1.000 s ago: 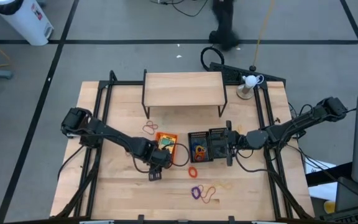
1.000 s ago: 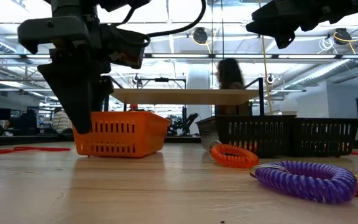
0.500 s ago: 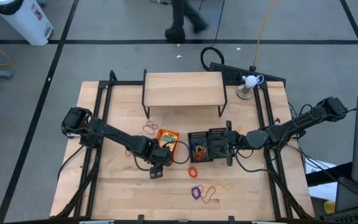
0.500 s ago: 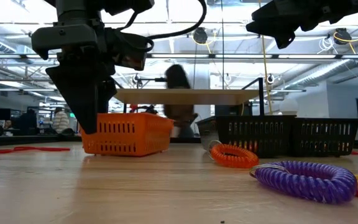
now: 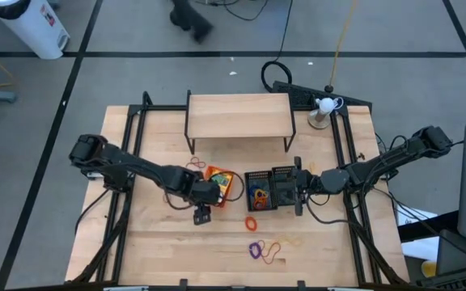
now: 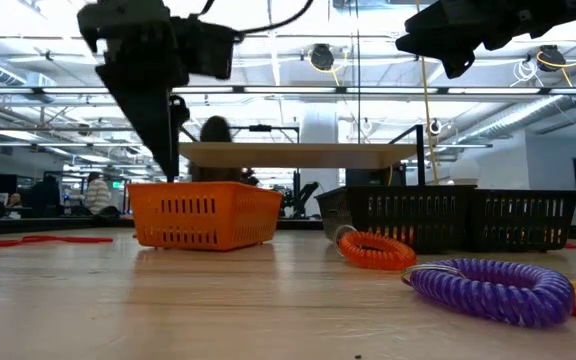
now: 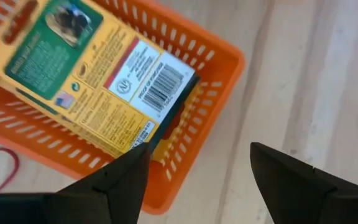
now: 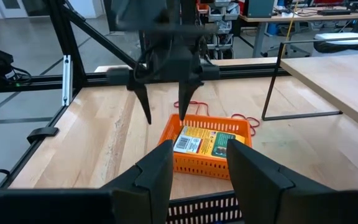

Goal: Pick & Place Office Desk Supplies
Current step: Adjust the black bins on the table

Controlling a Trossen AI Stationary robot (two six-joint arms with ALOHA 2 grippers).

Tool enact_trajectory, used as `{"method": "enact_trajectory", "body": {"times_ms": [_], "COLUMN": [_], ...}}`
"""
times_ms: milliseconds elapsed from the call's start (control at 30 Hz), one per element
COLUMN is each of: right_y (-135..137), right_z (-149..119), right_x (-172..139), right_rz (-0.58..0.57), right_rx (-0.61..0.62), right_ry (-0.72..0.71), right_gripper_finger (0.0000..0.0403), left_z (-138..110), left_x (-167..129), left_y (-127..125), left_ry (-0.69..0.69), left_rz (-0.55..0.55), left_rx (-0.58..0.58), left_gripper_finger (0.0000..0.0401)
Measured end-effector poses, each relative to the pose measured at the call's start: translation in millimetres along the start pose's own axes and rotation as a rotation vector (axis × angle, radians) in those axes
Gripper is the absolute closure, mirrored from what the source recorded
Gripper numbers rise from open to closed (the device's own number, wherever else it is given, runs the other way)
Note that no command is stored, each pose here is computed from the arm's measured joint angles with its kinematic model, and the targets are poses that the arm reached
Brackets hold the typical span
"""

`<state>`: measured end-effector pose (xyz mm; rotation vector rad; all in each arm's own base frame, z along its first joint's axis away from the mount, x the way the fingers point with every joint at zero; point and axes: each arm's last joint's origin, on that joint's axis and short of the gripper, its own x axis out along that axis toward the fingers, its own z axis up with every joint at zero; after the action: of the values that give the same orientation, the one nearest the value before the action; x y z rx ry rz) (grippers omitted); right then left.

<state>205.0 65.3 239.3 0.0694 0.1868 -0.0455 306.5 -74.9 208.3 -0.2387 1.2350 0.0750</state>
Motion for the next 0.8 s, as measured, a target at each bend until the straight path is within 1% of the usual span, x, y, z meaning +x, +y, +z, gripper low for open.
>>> {"method": "enact_trajectory", "body": {"times_ms": [133,233,367,433,500,633,800], "right_y": [0,0,0,0,0,0,-1], "right_z": [0,0,1,1,2,5,8], "right_x": [0,0,0,0,0,-1,-5], "right_rz": [0.000,0.000,0.002,0.002,0.002,0.004,0.007], "right_rx": [-0.002,-0.003,-0.007,-0.005,-0.013,-0.029,-0.036], "right_ry": [0.000,0.000,-0.009,-0.014,-0.017,-0.043,-0.057], "right_gripper_finger": [0.0264,0.0264,0.0264,0.0264,0.0264,0.0264,0.0264], "left_z": [3,8,24,31,34,40,47], "left_x": [-14,-17,-12,-3,2,9,8], "left_y": [0,-3,-13,-15,-14,-5,0], "left_ry": [-0.065,-0.133,-0.263,-0.291,-0.302,-0.318,-0.364], "left_rz": [-0.030,-0.062,-0.171,-0.211,-0.216,-0.188,-0.189], "left_rx": [-0.001,0.020,0.096,0.125,0.134,0.126,0.115], "left_gripper_finger": [0.0123,0.0123,0.0123,0.0123,0.0123,0.0123,0.0123]}}
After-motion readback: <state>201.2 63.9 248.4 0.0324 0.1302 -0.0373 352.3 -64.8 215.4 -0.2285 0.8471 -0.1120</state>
